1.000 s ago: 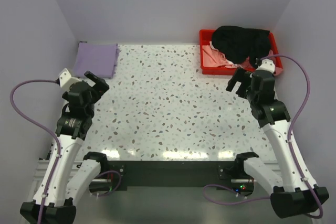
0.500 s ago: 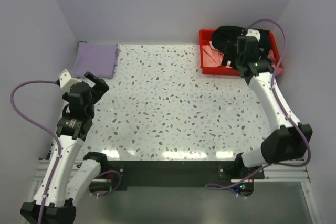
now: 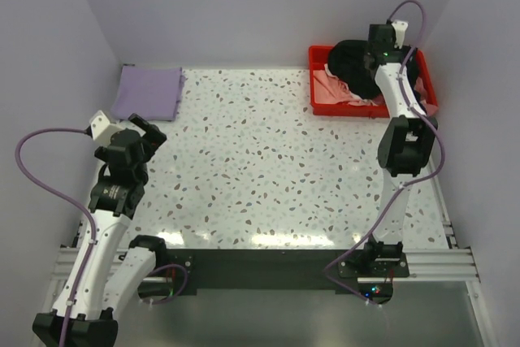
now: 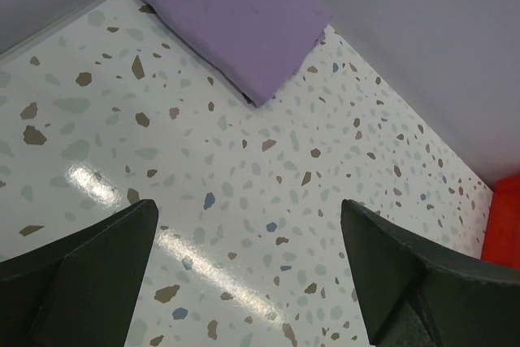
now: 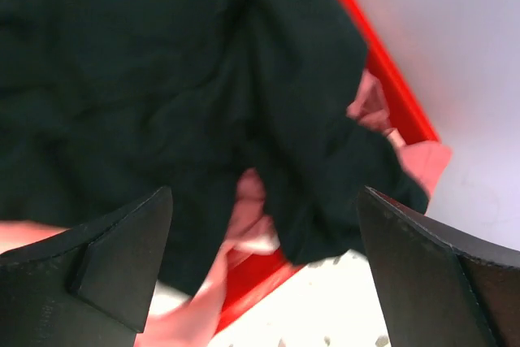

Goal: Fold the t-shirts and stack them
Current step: Grab the tshirt from the pile

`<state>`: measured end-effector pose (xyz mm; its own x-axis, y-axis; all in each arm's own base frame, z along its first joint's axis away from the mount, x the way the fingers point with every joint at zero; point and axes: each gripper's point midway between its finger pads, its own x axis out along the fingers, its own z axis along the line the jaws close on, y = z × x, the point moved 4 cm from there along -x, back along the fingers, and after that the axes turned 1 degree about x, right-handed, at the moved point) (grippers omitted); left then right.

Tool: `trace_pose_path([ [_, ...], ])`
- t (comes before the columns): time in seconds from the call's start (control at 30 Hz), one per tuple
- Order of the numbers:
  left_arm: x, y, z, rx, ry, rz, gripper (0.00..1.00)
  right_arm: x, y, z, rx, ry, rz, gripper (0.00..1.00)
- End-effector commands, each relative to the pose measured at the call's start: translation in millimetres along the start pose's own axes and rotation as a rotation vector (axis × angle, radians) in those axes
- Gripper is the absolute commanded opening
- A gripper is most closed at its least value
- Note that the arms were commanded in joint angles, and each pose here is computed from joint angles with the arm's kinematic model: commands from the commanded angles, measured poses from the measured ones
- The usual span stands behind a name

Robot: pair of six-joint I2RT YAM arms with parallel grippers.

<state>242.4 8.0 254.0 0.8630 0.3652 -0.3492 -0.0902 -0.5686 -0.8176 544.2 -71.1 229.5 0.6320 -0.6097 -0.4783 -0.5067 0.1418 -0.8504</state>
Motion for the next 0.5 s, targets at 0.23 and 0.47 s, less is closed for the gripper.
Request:
trace_pose_path([
  [0.23,8,-3,2,-0.027,-0.024,-0.051,1.0,1,-26,-22,0.164,0.036,-0.163,0.99],
  [0.47,6,-5,-10,-0.022,0.036,-0.025,1.0,8,-20,-13,0.221,-0.007,-0.202,0.99],
])
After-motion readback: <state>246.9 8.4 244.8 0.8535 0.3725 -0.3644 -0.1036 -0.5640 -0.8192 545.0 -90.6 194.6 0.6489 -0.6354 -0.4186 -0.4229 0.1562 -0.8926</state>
